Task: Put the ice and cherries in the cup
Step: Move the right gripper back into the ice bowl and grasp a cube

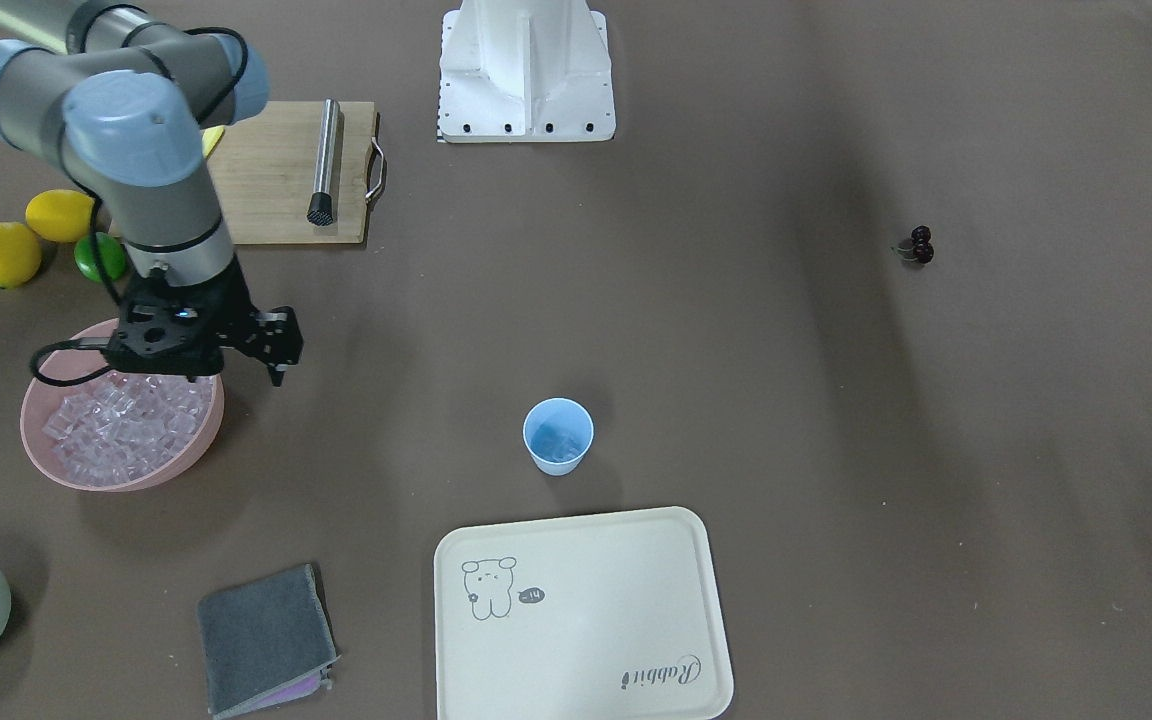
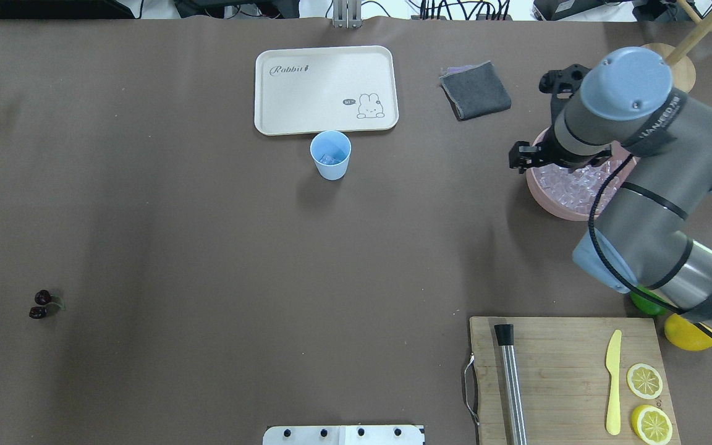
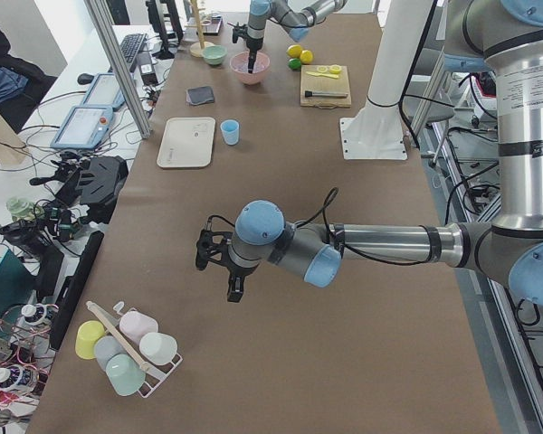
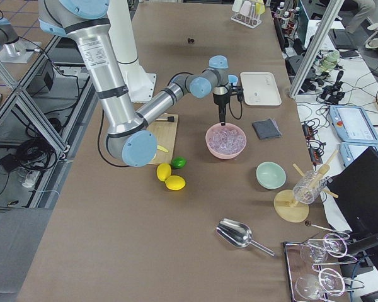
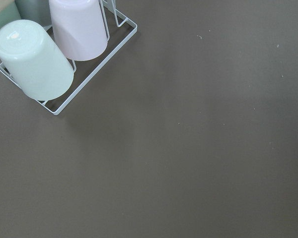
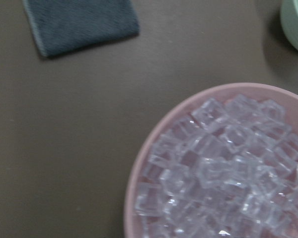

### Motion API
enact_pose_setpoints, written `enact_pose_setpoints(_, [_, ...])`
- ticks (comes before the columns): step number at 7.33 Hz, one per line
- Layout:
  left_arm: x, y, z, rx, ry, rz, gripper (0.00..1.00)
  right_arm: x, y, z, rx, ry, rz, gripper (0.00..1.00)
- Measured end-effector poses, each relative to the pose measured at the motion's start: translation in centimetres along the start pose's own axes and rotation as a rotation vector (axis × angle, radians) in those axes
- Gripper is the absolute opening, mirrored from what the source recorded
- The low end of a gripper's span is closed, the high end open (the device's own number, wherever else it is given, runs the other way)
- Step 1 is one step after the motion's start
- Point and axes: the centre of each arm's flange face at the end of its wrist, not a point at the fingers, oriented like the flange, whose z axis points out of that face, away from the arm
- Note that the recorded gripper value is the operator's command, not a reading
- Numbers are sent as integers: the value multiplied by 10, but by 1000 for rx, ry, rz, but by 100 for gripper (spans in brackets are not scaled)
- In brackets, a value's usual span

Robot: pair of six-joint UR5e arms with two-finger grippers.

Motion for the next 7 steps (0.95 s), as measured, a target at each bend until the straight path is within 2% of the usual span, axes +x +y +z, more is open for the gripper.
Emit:
enact_pose_setpoints(1, [1, 2, -1, 8, 4, 6, 98, 19, 2, 8, -12, 21, 3, 84])
enact_pose_setpoints(2, [1, 4, -2, 12, 6, 10, 98, 27, 2, 13, -18, 34, 6, 76])
enact_pose_setpoints(5, [0, 10, -3, 25, 11, 24, 98, 47, -4, 39, -44, 82, 35, 70])
enact_pose_setpoints(6, [-1, 13, -3, 28, 12, 29, 98, 50, -7, 43, -43, 82, 45, 55])
enact_pose_setpoints(7, [-3, 16, -3, 30, 13, 30, 98, 52, -8, 47, -44, 83, 49, 34])
